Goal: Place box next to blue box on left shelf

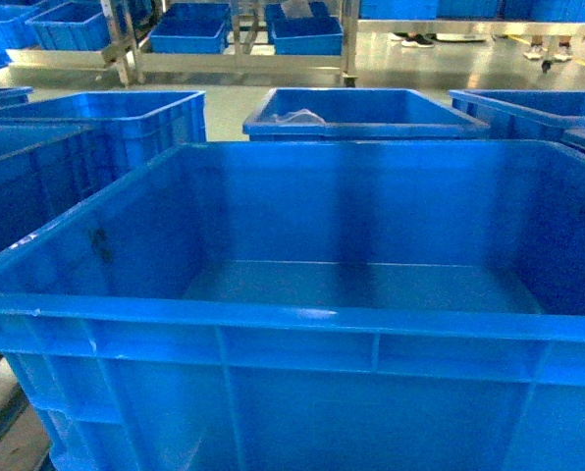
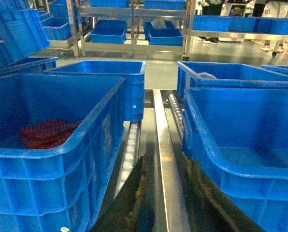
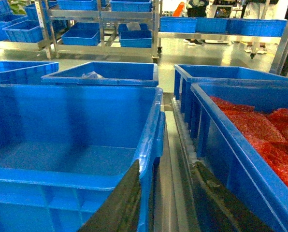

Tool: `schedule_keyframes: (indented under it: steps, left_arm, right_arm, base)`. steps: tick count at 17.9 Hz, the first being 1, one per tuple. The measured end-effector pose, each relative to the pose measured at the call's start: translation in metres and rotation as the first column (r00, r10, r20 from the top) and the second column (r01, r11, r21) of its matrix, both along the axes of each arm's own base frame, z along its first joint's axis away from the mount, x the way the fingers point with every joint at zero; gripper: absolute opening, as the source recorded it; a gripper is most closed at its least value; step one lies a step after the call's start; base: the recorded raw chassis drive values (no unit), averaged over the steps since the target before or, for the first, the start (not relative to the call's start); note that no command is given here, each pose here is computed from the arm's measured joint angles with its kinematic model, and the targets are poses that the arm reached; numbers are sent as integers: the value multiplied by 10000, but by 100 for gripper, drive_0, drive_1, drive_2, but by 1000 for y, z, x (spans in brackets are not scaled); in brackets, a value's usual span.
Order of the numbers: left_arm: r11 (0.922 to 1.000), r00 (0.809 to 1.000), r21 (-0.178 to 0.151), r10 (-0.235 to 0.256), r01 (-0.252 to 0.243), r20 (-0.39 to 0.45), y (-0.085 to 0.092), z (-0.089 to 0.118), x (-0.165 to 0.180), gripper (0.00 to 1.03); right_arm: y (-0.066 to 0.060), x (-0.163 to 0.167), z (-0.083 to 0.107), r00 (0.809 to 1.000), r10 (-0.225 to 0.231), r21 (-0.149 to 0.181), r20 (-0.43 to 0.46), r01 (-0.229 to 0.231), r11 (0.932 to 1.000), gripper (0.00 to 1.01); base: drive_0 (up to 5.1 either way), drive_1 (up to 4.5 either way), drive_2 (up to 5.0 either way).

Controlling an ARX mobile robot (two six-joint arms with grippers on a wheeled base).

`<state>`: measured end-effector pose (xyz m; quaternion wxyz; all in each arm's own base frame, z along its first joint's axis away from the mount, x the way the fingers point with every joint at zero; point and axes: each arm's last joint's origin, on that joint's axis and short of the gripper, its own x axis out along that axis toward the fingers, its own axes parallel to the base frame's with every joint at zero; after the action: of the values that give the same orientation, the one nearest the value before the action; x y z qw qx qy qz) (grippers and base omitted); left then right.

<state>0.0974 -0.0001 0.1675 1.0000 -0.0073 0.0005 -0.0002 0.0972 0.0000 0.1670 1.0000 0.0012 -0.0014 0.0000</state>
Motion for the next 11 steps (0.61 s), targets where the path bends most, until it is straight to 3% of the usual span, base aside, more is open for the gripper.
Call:
schedule_keyframes:
  steps: [2, 7, 9, 11]
  left_arm:
    - [10000, 10000, 0, -4, 4, 0, 0, 0, 0, 50]
    - [10000, 10000, 0, -4, 4, 0, 0, 0, 0, 73]
    - [10000, 10000, 4, -4, 4, 0, 0, 0, 0, 99]
    - [10000, 10000, 15, 0, 0, 0, 0, 0, 0, 98]
  right_arm:
    - [0, 0, 0, 10000, 0, 0, 0, 0, 10000, 55]
    - [0, 0, 0, 10000, 0, 0, 0, 0, 10000, 78]
    - [0, 0, 0, 10000, 0, 4, 0, 0, 10000, 100]
    - [0, 0, 0, 10000, 0, 0, 0, 0, 10000, 98]
  base:
    - [0, 0, 0]
    - [0, 0, 0]
    - [0, 0, 0]
    - [0, 0, 0]
